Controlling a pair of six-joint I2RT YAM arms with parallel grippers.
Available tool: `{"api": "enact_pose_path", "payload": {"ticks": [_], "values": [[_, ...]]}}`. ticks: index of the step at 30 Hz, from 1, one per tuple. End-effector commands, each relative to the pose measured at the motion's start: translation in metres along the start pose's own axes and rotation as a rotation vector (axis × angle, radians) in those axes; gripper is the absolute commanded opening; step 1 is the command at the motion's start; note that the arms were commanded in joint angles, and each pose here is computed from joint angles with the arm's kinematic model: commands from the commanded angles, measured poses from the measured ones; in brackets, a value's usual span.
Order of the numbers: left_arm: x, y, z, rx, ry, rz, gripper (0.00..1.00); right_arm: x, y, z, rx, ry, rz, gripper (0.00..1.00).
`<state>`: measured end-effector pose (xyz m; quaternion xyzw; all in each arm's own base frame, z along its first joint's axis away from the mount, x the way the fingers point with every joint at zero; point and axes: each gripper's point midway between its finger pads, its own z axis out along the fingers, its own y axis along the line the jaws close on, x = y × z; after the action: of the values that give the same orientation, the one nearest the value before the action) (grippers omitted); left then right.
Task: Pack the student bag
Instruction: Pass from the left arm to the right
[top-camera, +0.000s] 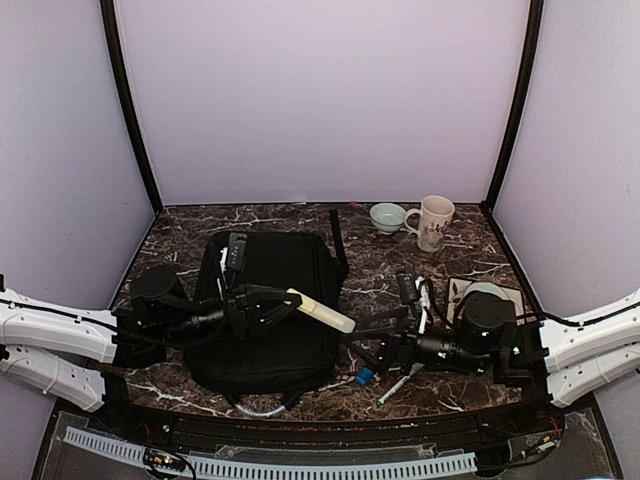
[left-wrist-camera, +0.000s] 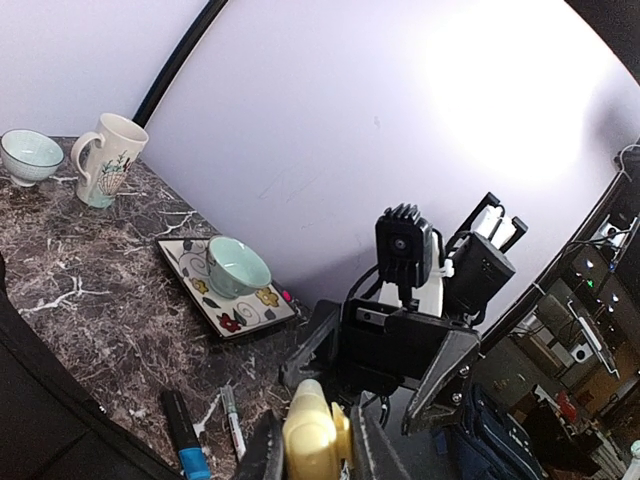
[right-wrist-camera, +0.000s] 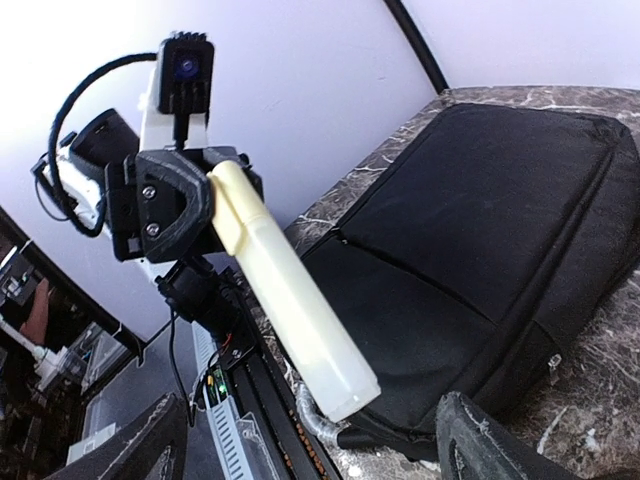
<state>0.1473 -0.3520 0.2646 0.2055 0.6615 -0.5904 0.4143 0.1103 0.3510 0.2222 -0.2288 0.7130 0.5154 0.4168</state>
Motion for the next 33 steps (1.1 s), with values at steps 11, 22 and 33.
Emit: {"api": "enact_pose_path", "payload": {"ticks": [11, 22, 33], "values": [[-0.021, -0.028, -0.017, 0.126, -0.094, -0.046, 0.0, -0.024, 0.039, -0.012, -0.24, -0.116, 0.046, 0.73], [-0.02, -0.041, -0.016, 0.197, -0.079, -0.059, 0.0, -0.03, 0.05, -0.004, -0.279, -0.121, 0.039, 0.63], [-0.016, -0.039, -0.013, 0.199, -0.067, -0.059, 0.0, -0.037, 0.063, -0.006, -0.331, -0.13, 0.026, 0.43]]}}
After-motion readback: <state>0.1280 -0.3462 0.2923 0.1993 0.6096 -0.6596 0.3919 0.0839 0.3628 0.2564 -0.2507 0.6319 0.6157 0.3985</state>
